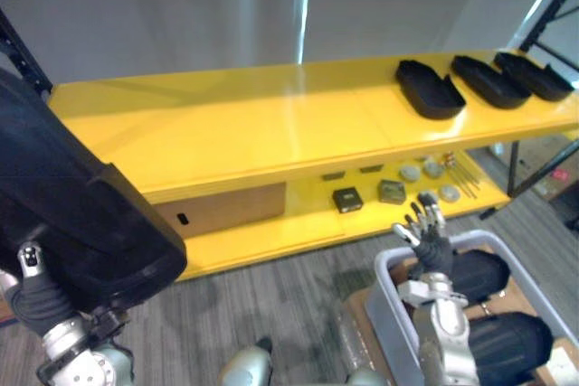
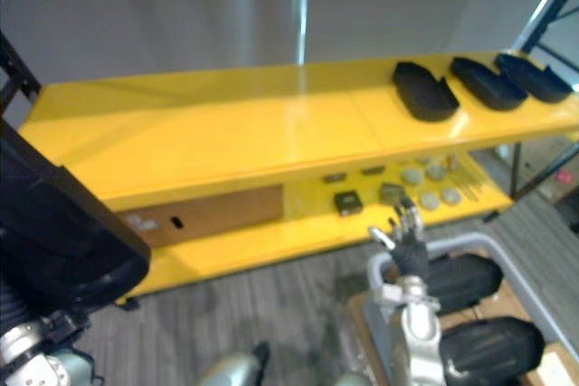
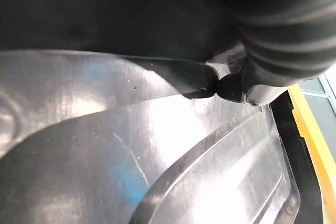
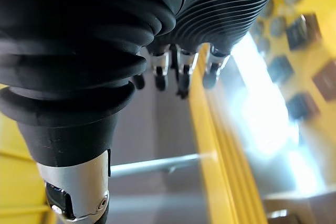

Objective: Walk over and take plastic housings, then place them on the shelf

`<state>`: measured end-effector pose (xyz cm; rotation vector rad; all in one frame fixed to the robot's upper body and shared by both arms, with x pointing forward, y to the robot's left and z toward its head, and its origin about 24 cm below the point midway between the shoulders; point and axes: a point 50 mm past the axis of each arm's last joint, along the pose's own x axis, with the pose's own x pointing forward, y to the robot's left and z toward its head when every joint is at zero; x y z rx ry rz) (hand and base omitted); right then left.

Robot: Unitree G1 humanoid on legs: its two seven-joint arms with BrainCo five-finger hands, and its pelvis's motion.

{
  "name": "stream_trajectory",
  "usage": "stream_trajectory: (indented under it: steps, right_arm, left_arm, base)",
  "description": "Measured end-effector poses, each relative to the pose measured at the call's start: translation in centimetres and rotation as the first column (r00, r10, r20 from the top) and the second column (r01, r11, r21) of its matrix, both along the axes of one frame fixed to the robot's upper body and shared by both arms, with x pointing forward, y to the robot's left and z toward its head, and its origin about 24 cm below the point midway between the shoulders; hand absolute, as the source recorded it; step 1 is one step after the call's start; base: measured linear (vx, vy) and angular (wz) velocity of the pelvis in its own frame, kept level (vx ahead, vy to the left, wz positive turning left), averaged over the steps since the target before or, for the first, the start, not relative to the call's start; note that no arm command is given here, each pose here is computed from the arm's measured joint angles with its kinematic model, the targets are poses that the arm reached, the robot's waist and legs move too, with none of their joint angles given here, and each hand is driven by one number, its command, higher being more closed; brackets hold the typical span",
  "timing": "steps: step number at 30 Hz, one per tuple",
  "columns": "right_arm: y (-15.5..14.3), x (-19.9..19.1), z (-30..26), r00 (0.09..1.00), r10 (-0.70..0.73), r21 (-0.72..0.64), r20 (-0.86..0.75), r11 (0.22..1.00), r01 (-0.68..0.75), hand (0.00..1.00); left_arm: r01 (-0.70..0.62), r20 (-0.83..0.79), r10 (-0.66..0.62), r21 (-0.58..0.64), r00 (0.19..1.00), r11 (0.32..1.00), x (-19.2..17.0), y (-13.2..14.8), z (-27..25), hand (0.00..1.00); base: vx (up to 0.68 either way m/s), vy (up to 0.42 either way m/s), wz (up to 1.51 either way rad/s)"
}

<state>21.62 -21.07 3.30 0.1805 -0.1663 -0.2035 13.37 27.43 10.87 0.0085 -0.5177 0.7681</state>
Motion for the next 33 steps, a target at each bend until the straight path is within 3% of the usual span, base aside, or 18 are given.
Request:
stream_trajectory:
  steps: [5, 11, 19, 26, 33]
  right_arm:
    - [-2.0, -0.6, 3.6, 0.991, -0.021, -0.089, 0.135, 0.995, 0.033, 0.00]
    - [-2.6, -0.3, 5.5, 0.973, 0.080, -0.101, 0.215, 0.993, -0.060, 0.00]
    - [-2.1, 1.3, 6.6, 0.945, 0.194, -0.119, 0.262, 0.979, -0.168, 0.00]
    - [-2.0, 1.0, 7.3, 0.953, -0.003, -0.089, 0.301, 0.996, 0.032, 0.00]
    - [-2.2, -0.5, 6.5, 0.936, -0.190, 0.063, 0.295, 0.982, 0.180, 0.00]
  left_arm:
    - [0.074, 0.027, -0.074, -0.026, 0.997, 0.997, 1.5, -1.3, 0.2, 1.00]
    - [0.092, 0.002, -0.092, -0.086, 0.996, 0.992, 1.4, -2.4, -0.7, 1.00]
    - [0.115, -0.020, -0.116, -0.037, 0.993, 0.993, 2.0, -2.5, -0.4, 1.00]
    - [0.200, -0.039, -0.198, 0.049, 0.979, 0.979, 3.3, -2.9, 0.1, 1.00]
    - [0.303, -0.051, -0.299, 0.113, 0.953, 0.946, 3.0, -3.3, 0.6, 1.00]
  base:
    - [0.19, -0.020, 0.44]
    - [0.26, -0.239, 0.54]
    - [0.18, -0.054, 0.24]
    - [0.05, 0.029, 0.41]
    - [-0.03, 0.028, -0.19]
